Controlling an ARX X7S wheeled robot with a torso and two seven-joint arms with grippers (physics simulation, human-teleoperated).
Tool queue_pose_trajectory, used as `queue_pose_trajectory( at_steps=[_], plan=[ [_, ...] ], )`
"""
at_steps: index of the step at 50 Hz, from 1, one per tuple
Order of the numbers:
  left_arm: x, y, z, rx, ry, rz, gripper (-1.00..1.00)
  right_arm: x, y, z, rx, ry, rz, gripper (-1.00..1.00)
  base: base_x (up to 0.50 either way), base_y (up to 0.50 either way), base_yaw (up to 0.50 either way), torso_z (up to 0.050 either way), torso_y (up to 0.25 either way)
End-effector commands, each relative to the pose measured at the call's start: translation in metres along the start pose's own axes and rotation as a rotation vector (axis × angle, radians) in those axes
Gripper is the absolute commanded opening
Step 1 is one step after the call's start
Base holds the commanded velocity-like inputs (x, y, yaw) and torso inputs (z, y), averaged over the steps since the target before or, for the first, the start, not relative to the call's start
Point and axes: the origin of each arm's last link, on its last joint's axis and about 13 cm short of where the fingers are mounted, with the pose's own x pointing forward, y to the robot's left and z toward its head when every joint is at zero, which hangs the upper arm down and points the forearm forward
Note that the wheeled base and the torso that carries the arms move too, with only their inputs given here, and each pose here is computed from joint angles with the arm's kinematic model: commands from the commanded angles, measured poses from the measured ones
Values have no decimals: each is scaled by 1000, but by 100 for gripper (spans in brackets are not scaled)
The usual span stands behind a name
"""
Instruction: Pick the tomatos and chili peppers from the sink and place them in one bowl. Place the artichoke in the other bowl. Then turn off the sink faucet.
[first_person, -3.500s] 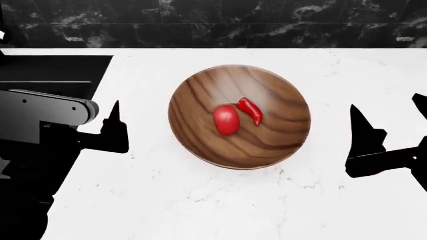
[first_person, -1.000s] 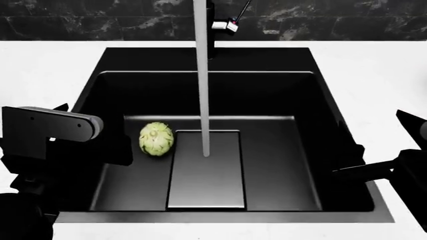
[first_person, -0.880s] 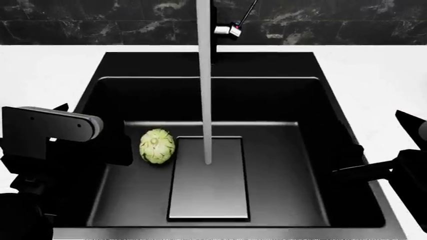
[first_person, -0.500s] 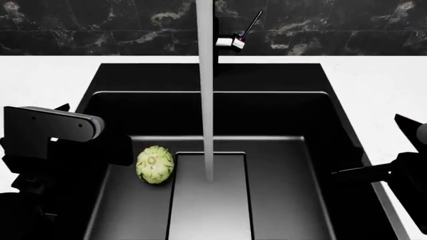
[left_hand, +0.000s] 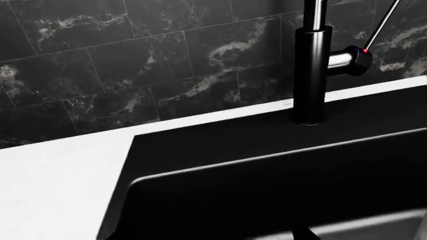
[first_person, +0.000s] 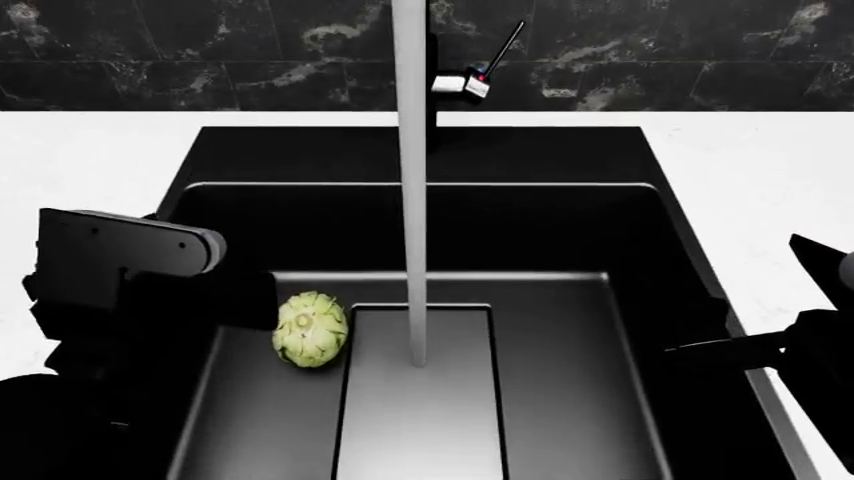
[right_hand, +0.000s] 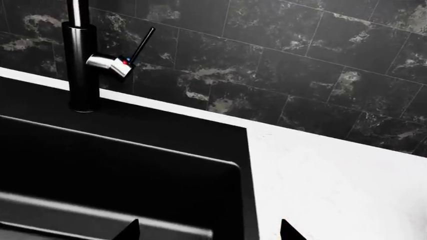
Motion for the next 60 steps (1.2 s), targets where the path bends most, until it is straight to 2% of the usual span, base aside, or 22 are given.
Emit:
queue_pose_trajectory(
  at_steps=[1,2,4,5,10,11,12,13,15,19,20,21,23,26,33,36,38,40,43,46,60],
  plan=[
    [22,-9,5,23,89,-53,100,0,0,1,10,-2,3,100,0,0,0,0,0],
    [24,-10,6,0,105,-73,100,0,0,1,9,-1,4,100,0,0,0,0,0],
    [34,-12,5,16,139,-71,100,1,1,1,10,5,7,100,0,0,0,0,0],
    [45,-14,5,-14,179,-81,100,3,0,1,8,10,10,100,0,0,0,0,0],
    [75,-21,11,39,229,-116,100,4,1,2,13,7,12,100,0,0,0,0,0],
    [78,-23,12,42,266,-147,100,4,1,1,15,8,13,100,0,0,0,0,0],
    [79,-25,12,58,302,-178,100,4,1,0,17,9,12,100,0,0,0,0,0],
    [86,-27,11,100,283,-151,100,4,1,-1,19,10,13,100,0,0,0,0,0],
    [91,-29,10,95,302,-218,100,5,1,-2,22,10,14,100,0,0,0,0,0],
    [108,-28,4,111,380,-162,100,7,3,-6,27,16,26,100,0,0,0,0,0],
    [114,-29,3,66,411,-135,100,7,3,-8,30,18,24,100,0,0,0,0,0],
    [115,-30,-2,108,437,-168,100,7,4,-7,27,19,27,100,0,0,0,0,0],
    [115,-34,-7,102,487,-233,100,9,3,-3,25,7,28,100,0,0,0,0,0],
    [122,-36,-7,76,503,-216,100,8,2,-1,24,-1,23,100,0,0,0,0,0],
    [137,-36,-17,138,557,-206,100,8,4,0,17,10,28,100,0,0,0,0,0],
    [142,-35,-25,117,582,-196,100,8,5,-1,19,11,32,100,0,0,0,0,0],
    [142,-37,-31,128,579,-224,100,9,6,-2,17,16,38,100,0,0,0,0,0],
    [143,-39,-38,104,633,-222,100,8,5,0,15,13,37,100,0,0,0,0,0],
    [144,-38,-47,117,656,-223,100,6,3,2,14,11,28,100,0,0,0,0,0],
    [148,-38,-54,98,694,-215,100,3,2,4,7,10,25,100,0,0,0,0,0],
    [155,-42,-76,102,763,-237,100,0,0,8,-4,8,17,100,0,0,0,0,0]
  ],
)
